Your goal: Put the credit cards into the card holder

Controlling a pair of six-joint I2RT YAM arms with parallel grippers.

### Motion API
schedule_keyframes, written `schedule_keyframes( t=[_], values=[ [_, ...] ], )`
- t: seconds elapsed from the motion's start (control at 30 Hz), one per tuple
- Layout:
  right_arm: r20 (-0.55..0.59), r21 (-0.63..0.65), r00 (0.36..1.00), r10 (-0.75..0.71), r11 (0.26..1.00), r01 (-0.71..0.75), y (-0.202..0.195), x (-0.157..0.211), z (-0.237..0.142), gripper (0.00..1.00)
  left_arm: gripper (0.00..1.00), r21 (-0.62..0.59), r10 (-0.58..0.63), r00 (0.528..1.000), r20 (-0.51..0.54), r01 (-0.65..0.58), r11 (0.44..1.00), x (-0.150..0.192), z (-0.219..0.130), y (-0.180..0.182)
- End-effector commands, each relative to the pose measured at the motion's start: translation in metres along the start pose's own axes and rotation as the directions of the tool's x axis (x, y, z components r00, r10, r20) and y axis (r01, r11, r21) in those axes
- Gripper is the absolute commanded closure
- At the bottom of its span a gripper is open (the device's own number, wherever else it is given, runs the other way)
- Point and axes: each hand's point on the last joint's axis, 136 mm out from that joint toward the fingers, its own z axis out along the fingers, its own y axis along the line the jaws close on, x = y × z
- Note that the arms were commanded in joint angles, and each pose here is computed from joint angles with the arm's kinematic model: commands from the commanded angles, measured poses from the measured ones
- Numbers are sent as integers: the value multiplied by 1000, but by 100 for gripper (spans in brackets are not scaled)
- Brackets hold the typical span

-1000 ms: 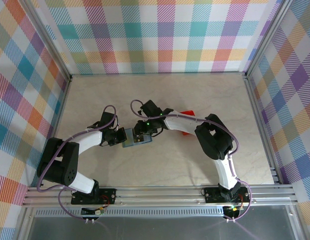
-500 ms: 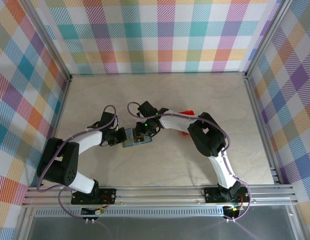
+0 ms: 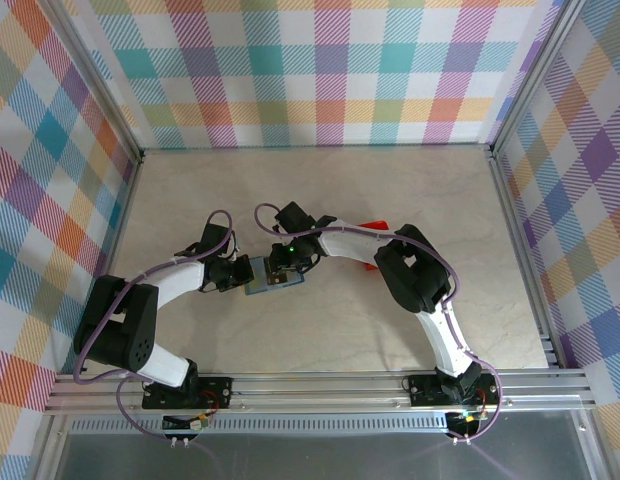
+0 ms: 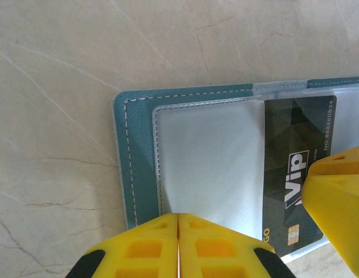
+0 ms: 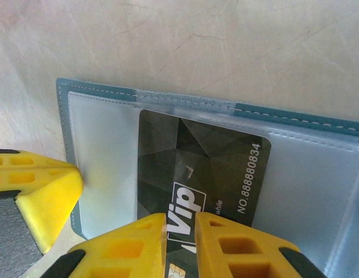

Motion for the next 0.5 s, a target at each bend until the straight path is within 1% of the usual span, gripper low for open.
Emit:
schedule_keyframes(
  t=[0.0,0.13,0.3,0.4,0.47],
  values=[
    [-70,-15,997,28,999,-30,-5,19,18,80,92,11,9,1000,13,-9,1000,-7,-9,-4],
    [-70,-58,997,32,998,-36,2,18,19,81,91,8,11,1000,11,-11,1000,-7,-9,-4],
    [-64,-74,998,20,997,-24,6,16,18,81,91,6,12,1000,18,-12,1000,-8,-10,-5],
    [-55,-82,999,0,997,-4,10,14,13,81,91,0,11,1000,19,-11,1000,-8,-11,-3],
    [-32,-91,999,-16,996,13,16,9,4,79,91,-4,12,1000,16,-12,1000,-8,-11,-3]
  ],
)
